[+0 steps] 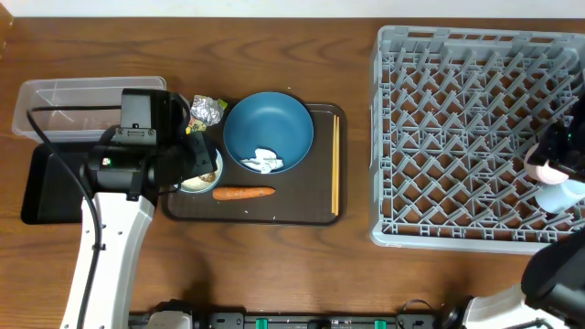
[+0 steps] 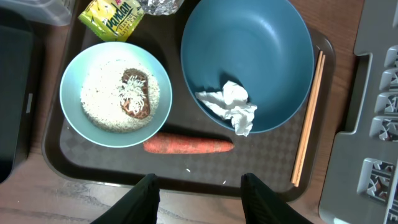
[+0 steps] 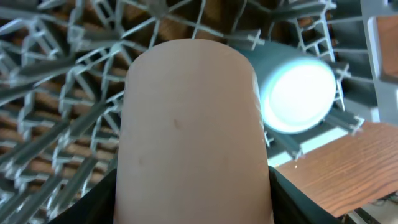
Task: Sort waste into correct bins and load items into the dishwasher rack
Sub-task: 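Place the pink cup in the rack beside the blue cup, then grasp the white tissue from the blue plate with the left gripper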
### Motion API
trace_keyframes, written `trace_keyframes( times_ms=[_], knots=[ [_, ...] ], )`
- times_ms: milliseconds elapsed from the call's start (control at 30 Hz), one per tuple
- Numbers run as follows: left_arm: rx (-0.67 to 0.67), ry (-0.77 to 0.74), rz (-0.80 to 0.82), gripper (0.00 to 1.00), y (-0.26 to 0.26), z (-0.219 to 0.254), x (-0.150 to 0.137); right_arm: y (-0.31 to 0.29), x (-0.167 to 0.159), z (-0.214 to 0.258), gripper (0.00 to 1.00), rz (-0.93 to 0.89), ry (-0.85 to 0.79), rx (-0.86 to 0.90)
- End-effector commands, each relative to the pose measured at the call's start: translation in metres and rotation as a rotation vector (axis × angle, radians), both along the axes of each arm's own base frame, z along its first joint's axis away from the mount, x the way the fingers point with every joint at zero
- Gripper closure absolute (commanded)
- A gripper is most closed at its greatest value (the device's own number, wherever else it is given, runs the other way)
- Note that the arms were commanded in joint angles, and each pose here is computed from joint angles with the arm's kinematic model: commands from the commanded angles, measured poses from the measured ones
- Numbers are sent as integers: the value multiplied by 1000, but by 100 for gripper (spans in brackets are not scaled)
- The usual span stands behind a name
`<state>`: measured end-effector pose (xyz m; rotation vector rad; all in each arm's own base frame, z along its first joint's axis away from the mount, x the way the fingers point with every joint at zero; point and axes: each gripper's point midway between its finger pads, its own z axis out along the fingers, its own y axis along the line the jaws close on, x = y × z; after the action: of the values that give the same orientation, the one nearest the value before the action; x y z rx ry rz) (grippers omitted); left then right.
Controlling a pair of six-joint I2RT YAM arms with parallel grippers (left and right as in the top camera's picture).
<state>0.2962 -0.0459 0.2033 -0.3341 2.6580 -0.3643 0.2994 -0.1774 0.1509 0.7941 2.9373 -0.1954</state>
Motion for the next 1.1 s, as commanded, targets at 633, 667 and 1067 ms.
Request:
trace_keyframes(
  times_ms=[633,667,1067],
  knots=[
    [19,-18,-5,52,3,5,2,20,26,-10,18,6,-88,157],
    [19,-17,-6,52,3,4,3,27,29,-3,18,17,-123,180],
    [14,32,-24,47,-4,-18,18,156,47,103,14,424,-478,291]
  ],
)
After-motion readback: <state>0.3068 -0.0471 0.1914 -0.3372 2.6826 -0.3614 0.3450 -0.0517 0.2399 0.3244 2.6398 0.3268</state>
